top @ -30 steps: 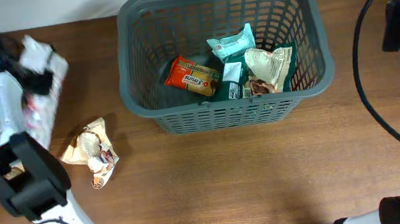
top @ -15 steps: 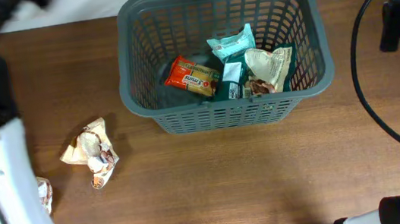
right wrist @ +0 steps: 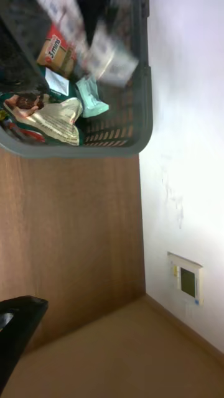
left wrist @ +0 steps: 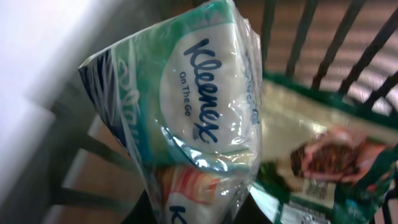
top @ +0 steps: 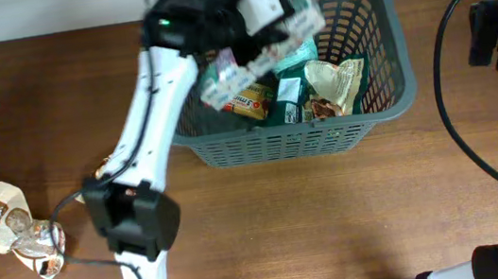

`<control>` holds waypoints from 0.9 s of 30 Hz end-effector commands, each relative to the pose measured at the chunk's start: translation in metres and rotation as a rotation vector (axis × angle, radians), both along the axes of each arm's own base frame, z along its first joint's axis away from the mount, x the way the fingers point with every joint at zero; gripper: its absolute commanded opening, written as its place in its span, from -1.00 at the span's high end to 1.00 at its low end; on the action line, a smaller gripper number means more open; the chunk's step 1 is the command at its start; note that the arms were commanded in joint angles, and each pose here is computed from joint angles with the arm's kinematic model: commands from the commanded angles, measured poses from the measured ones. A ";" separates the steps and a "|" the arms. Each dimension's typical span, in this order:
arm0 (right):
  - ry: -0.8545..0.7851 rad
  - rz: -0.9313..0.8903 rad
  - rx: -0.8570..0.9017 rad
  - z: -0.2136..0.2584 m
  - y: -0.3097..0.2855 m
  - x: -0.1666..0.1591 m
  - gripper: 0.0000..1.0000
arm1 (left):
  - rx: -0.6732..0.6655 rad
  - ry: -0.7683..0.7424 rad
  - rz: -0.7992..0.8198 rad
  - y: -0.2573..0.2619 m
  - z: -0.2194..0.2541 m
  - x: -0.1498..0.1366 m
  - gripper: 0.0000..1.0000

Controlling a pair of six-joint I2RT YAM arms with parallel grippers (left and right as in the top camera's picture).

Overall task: Pack container
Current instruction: 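Lift the Kleenex tissue packs with the left gripper and place into basket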

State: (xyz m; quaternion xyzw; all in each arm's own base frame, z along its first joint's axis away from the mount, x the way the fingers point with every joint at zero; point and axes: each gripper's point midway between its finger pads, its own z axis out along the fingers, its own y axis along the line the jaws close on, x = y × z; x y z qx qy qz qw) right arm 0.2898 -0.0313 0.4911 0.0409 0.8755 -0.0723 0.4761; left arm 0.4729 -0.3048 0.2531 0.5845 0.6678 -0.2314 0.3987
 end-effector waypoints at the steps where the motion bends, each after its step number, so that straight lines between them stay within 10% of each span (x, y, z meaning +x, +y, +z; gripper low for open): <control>1: -0.011 0.005 0.011 0.002 0.001 -0.002 -0.98 | 0.022 -0.060 -0.011 -0.002 0.014 -0.004 0.96; 3: -0.011 0.005 0.011 0.002 0.001 -0.002 -0.98 | 0.036 -0.066 -0.009 -0.005 0.012 -0.004 0.82; 4: -0.011 0.005 0.011 0.002 0.001 -0.002 -0.98 | 0.040 -0.072 -0.005 -0.005 0.012 -0.004 0.35; 5: -0.011 0.005 0.011 0.002 0.001 -0.002 -0.98 | 0.042 -0.079 -0.003 -0.006 0.013 -0.003 -0.99; 13: -0.027 0.005 0.010 0.006 0.001 0.001 -0.98 | -0.060 -0.338 0.114 0.049 0.148 -0.008 -0.99; 16: -0.025 0.013 0.015 0.005 0.002 0.001 -0.98 | -0.079 -0.465 0.393 0.131 0.226 -0.009 -0.52; 19: -0.025 0.031 0.026 0.005 0.006 0.001 -0.98 | -0.033 -0.520 0.777 0.235 0.264 -0.012 -0.48; 27: -0.032 0.052 0.039 0.006 0.010 0.002 -0.98 | 0.051 -0.101 1.521 0.461 0.192 -0.073 -0.57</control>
